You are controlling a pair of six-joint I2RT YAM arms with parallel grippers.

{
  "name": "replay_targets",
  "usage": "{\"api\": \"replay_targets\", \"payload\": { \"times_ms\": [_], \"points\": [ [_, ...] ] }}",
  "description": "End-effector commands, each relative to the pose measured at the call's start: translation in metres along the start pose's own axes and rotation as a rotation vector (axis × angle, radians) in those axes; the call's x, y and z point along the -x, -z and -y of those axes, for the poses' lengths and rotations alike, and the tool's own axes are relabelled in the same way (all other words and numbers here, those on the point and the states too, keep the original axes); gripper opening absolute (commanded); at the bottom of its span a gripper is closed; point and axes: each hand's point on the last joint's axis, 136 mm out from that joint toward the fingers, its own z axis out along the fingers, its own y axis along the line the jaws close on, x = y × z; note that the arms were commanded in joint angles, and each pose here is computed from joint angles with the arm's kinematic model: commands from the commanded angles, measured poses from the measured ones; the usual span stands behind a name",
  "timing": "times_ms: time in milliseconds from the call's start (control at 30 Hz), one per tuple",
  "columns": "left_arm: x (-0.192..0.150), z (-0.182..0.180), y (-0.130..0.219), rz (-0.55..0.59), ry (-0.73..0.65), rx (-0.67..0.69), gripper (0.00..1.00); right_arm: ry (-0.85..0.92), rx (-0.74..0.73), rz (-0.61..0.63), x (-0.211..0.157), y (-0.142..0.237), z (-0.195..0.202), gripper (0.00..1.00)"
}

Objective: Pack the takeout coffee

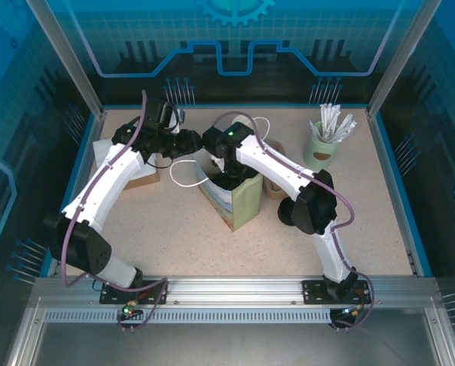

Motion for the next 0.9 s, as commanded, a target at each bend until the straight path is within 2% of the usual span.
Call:
{"api": "replay_targets", "payload": {
  "times_ms": [0, 867],
  "points": [
    [-0.002, -0.004, -0.001, -0.007, 0.012, 0.001, 0.43, -0.02, 0.035, 0.016, -0.002, 0.008, 0.001, 0.88],
    [-0.005, -0.008, -0.005, -0.015, 0.018, 0.012, 0.43, -0.013, 0.081, -0.028, -0.008, -0.024, -0.005, 0.88]
  ]
}}
